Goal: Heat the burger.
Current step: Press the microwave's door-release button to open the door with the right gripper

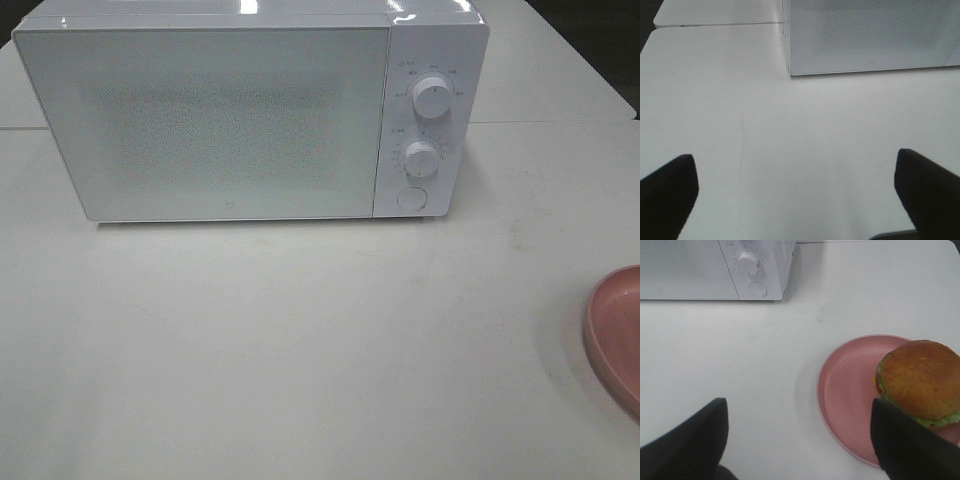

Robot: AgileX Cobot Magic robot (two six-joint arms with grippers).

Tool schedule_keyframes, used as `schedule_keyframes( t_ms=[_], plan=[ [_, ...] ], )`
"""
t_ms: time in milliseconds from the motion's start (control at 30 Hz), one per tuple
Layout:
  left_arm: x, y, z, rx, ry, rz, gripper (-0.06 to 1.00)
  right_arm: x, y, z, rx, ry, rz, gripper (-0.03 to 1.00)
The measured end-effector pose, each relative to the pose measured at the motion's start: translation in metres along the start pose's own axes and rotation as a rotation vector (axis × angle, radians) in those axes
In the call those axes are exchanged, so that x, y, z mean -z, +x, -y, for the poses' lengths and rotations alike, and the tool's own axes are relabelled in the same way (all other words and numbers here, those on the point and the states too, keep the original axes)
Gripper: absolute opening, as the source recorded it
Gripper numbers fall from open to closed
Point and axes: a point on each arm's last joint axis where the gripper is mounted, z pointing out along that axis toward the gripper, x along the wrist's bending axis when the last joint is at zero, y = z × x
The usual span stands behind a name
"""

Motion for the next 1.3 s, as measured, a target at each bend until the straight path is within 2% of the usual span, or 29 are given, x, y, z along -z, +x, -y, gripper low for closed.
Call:
schedule_keyframes(
  t_ms=[400,933,1300],
  plan=[
    [0.000,0.000,0.000,0.000,0.000,0.000,0.99,-0.034,0.003,-0.030,0.000,0.076,0.008,0.75],
    [0.000,0.000,0.000,0.000,0.000,0.000,0.99,-0.077,0.006,-0.057,0.001,0.088,0.009,0.75],
    [0.000,0.000,0.000,0.000,0.000,0.000,0.99,-0.119,0.007,-0.069,0.001,0.141,0.015,0.75]
  ],
)
